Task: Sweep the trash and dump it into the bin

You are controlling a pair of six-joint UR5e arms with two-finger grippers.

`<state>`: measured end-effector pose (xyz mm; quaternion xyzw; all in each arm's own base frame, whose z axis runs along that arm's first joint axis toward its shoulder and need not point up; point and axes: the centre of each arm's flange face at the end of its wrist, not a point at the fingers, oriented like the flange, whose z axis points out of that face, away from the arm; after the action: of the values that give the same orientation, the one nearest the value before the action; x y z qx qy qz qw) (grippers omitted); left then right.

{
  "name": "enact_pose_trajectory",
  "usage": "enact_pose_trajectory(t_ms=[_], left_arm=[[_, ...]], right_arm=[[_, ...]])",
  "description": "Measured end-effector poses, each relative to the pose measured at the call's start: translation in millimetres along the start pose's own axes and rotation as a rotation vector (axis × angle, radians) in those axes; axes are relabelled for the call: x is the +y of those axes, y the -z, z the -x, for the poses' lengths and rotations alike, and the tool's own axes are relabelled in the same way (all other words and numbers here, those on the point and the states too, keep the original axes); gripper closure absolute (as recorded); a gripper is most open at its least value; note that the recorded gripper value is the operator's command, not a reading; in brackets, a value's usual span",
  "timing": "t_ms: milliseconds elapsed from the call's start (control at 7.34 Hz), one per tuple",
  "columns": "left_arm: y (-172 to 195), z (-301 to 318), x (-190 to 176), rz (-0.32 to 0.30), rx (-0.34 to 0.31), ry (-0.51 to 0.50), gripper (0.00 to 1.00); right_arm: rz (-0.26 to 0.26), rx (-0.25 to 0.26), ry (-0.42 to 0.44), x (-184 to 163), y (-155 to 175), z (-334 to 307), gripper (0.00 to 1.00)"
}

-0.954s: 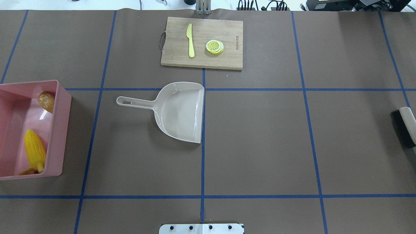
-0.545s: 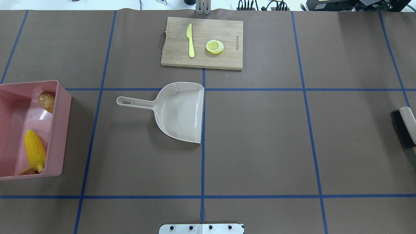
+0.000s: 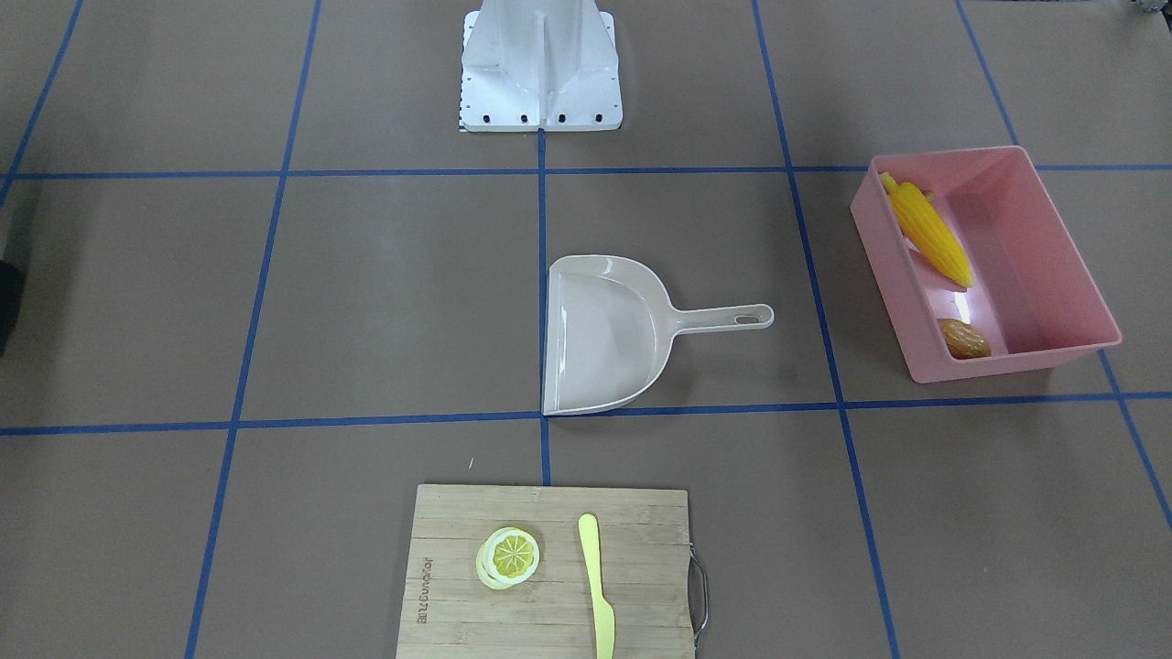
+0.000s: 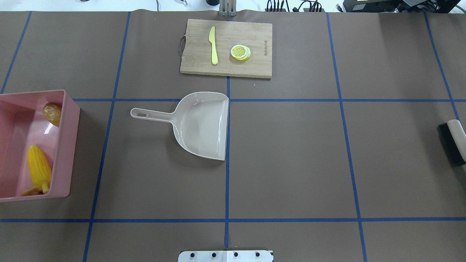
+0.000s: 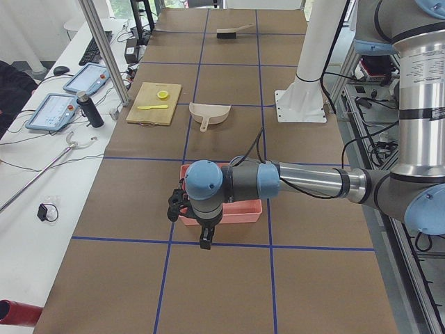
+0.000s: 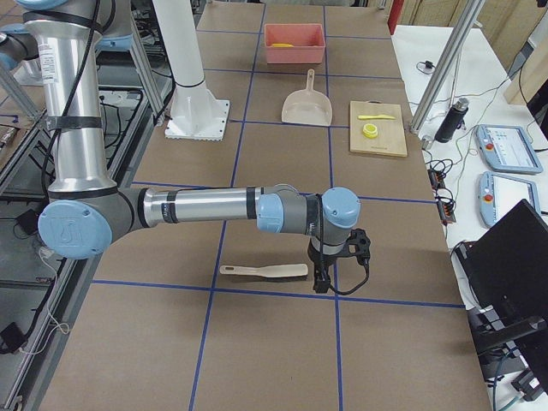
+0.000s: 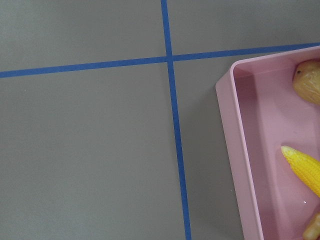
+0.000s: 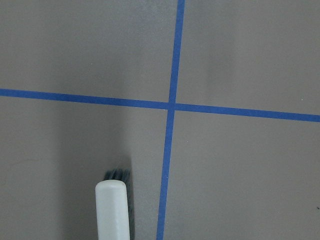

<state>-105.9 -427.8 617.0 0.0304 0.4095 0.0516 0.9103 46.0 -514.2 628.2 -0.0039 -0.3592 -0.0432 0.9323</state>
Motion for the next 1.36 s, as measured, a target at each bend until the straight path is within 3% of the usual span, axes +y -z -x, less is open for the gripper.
enact_pose_trajectory(t_ms=[1362], left_arm=[[2.5, -2.9, -1.4, -0.004, -0.006, -0.009, 0.01]], right_arm=[[0.009, 0.017, -0.008, 3.0, -4.1, -5.4, 0.00]])
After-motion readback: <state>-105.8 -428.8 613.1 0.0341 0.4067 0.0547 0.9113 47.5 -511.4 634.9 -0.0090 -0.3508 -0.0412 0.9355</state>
